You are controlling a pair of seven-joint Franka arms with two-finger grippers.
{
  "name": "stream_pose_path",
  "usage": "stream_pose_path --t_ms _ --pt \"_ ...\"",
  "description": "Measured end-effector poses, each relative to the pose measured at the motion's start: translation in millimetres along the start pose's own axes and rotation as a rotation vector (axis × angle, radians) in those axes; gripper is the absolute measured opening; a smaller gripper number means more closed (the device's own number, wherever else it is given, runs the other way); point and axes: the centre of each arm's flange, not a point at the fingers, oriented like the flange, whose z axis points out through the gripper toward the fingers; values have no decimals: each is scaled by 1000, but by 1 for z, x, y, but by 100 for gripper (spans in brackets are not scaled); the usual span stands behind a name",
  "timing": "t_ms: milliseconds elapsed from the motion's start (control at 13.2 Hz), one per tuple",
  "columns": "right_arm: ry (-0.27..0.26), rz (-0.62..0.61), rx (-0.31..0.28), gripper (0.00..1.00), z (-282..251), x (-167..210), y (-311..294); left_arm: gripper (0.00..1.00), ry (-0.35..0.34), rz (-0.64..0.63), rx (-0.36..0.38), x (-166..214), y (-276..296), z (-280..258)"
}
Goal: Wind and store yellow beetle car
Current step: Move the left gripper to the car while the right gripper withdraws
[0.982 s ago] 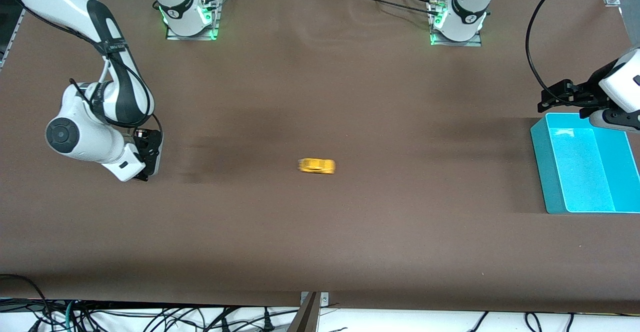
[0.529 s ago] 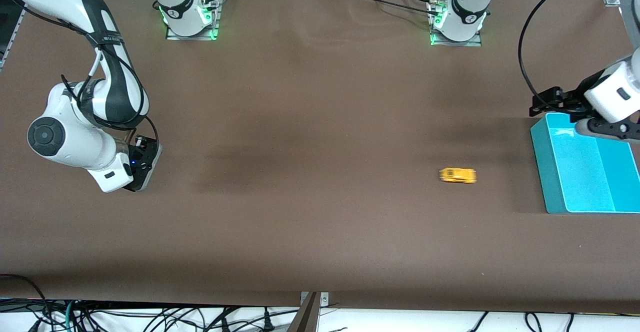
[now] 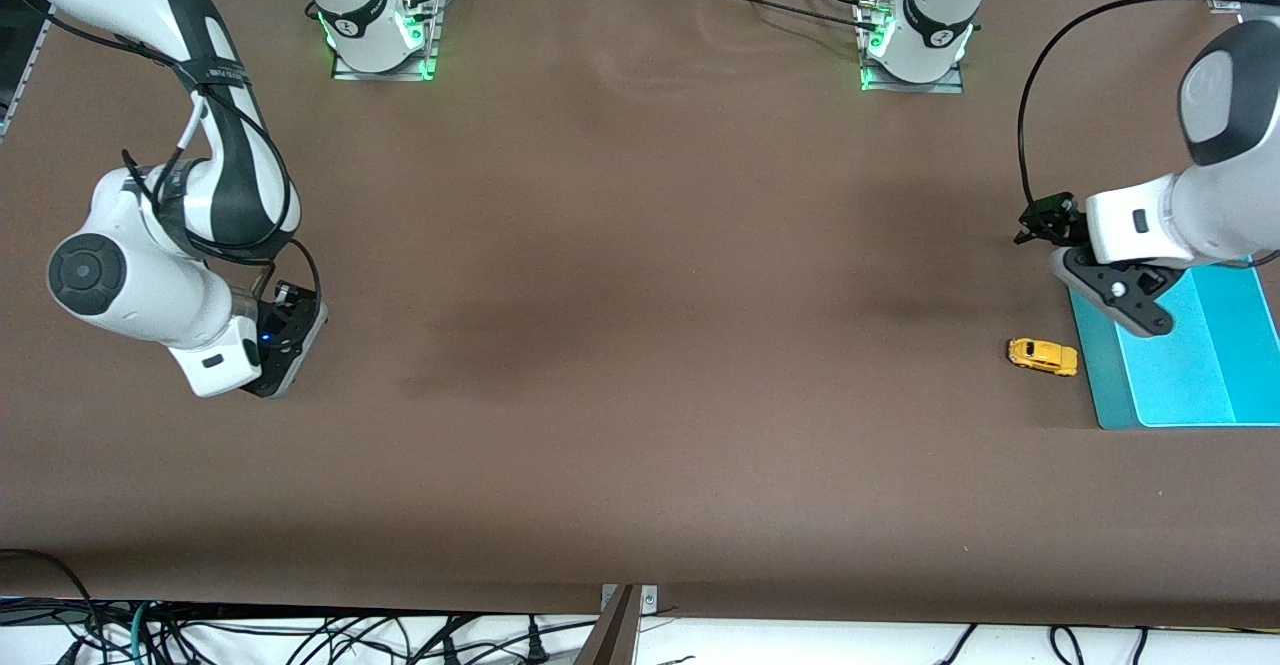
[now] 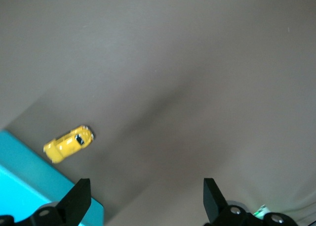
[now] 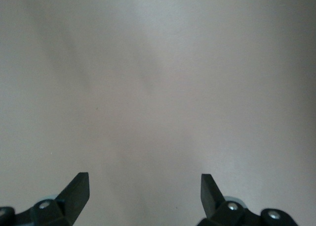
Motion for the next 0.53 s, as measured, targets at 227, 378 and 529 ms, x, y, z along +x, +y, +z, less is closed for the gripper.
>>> stream_pose_path --t_ms 227,378,529 --pt "2 106 -8 100 -38 1 8 100 -16 276 -6 4 -16 44" --pt "2 206 -8 100 -64 0 7 100 -57 470 31 6 -34 73" --pt "-11 319 6 100 -90 -5 -1 100 -75 637 67 7 -46 100"
